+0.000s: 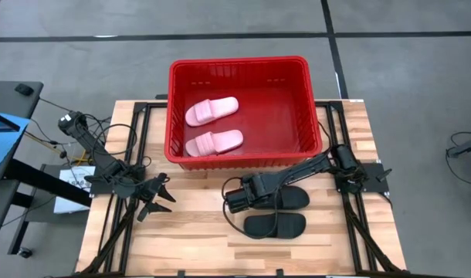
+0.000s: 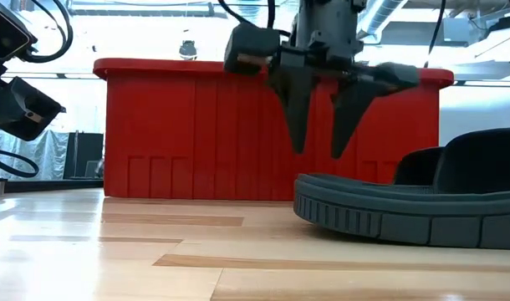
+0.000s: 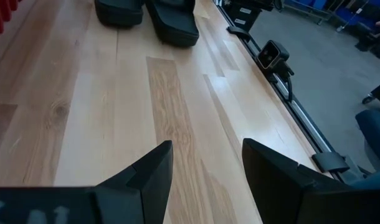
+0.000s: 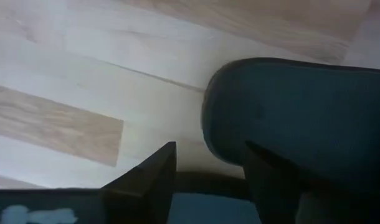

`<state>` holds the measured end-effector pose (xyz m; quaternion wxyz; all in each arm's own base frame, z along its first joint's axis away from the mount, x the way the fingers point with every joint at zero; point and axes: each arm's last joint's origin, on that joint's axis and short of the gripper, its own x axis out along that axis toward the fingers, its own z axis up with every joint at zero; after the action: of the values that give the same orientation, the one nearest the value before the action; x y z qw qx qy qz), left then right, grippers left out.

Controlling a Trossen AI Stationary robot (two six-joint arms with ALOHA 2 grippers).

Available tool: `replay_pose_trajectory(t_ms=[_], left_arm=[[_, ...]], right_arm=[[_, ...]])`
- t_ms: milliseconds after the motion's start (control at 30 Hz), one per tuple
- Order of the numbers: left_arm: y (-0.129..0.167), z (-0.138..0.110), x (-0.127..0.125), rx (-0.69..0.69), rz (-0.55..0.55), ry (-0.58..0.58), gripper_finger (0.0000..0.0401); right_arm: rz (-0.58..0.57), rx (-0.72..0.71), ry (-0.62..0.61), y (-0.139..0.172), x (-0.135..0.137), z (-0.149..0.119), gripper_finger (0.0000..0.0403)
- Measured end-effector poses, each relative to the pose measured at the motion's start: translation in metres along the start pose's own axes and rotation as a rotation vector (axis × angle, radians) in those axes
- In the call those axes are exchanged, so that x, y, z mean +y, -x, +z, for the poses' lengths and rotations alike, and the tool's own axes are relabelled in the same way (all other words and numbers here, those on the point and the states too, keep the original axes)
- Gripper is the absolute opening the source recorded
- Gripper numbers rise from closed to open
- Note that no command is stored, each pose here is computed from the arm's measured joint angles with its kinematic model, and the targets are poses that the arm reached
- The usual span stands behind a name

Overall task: Pick and place slides into bin
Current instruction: Put the top black slide into the red bin

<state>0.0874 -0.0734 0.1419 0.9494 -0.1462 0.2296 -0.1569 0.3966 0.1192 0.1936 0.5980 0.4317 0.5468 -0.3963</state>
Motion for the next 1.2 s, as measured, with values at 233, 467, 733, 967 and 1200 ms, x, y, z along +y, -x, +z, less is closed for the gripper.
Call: replay_pose_trajectory(t_ms=[233, 467, 733, 967, 1200], left_arm=[[0.0, 0.0, 0.0, 0.0, 0.001, 0.0, 0.0183], [0.0, 0.0, 0.0, 0.001, 0.001, 0.0, 0.0183], [0.0, 0.0, 0.0, 0.001, 0.001, 0.0, 0.0183], [0.0, 0.0, 0.0, 0.0, 0.001, 0.0, 0.0183], [0.0, 0.0, 0.0, 0.001, 0.001, -0.001, 0.0183]], right_arm=[[0.075, -0.001, -0.015, -0.027, -0.001, -0.001, 0.0167], [0.044, -0.001, -0.031, -0.048, -0.016, -0.001, 0.0166], [0.062, 0.006, -0.036, -0.06, -0.021, 0.001, 0.0146], [0.044, 0.104, -0.052, -0.069, -0.021, 0.004, 0.0068], [0.055, 0.064, -0.048, -0.069, -0.019, 0.003, 0.0007]])
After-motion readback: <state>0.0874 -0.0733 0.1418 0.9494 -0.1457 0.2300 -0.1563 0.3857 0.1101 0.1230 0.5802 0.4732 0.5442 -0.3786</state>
